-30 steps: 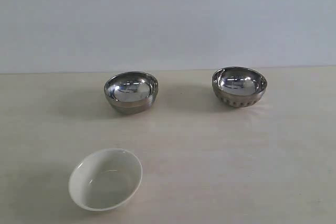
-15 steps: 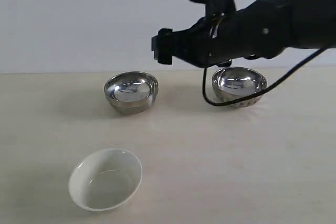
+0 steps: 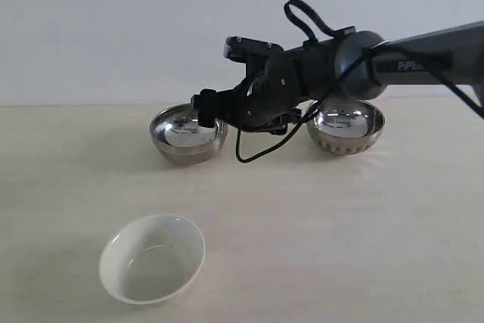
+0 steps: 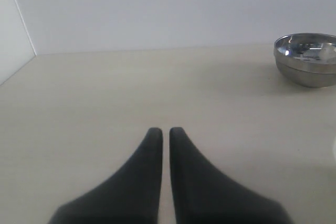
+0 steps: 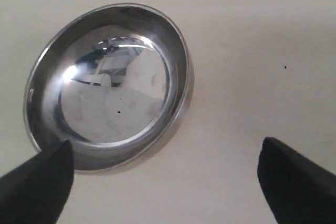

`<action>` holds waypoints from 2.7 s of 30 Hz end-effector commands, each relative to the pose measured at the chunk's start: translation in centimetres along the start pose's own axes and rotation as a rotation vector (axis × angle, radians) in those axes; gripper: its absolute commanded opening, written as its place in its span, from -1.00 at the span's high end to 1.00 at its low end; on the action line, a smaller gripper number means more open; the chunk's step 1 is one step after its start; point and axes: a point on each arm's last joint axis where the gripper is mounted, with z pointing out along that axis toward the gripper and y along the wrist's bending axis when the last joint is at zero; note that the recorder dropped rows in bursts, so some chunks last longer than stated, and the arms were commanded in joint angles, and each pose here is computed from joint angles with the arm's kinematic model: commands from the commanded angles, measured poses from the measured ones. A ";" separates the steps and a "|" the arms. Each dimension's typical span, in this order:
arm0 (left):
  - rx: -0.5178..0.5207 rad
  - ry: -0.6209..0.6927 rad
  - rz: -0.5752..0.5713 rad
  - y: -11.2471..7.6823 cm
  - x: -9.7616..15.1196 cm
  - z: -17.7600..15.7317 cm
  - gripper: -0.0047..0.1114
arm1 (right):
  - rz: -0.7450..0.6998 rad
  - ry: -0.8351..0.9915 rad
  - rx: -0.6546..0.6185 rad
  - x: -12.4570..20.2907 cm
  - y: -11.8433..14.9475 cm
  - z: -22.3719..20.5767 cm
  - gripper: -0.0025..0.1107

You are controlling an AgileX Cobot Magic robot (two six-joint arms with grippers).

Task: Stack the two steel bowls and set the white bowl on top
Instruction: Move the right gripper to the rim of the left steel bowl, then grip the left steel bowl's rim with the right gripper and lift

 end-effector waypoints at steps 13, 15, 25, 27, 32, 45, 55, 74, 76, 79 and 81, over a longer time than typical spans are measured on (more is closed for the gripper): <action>0.000 0.001 -0.014 0.0 0.1 0.0 0.85 | 0.109 0.003 -0.022 1.0 -0.2 5.6 -0.54; 0.000 0.001 -0.014 0.0 0.1 0.0 0.85 | 0.121 0.004 -0.022 1.2 -0.3 6.0 -0.54; 0.000 0.001 -0.014 0.0 0.1 0.0 0.85 | 0.166 -0.039 -0.046 0.9 -0.1 6.2 -0.54; 0.000 0.001 -0.014 0.0 0.1 0.0 0.85 | 0.162 -0.035 -0.050 1.1 0.3 6.2 -0.54; 0.000 0.001 -0.014 0.0 0.1 0.0 0.85 | 0.155 -0.047 -0.065 1.2 0.9 6.2 -0.54; 0.000 0.001 -0.014 0.0 0.1 0.0 0.85 | 0.158 -0.069 -0.075 1.0 0.9 6.2 -0.05; 0.000 0.001 -0.014 0.0 0.1 0.0 0.85 | 0.139 -0.083 -0.080 0.9 1.0 6.2 0.74; 0.000 0.001 -0.014 0.0 0.1 0.0 0.85 | 0.069 -0.093 -0.076 -2.2 1.4 2.3 0.96; 0.000 0.001 -0.014 0.0 0.1 0.0 0.85 | 0.062 -0.075 -0.059 -2.8 0.9 1.5 0.96; 0.000 0.001 -0.014 0.0 0.1 0.0 0.85 | 0.040 -0.040 -0.038 -3.5 0.5 0.2 0.96; 0.000 0.001 -0.014 0.0 0.1 0.0 0.85 | 0.016 -0.025 -0.029 -4.0 0.4 -0.9 0.96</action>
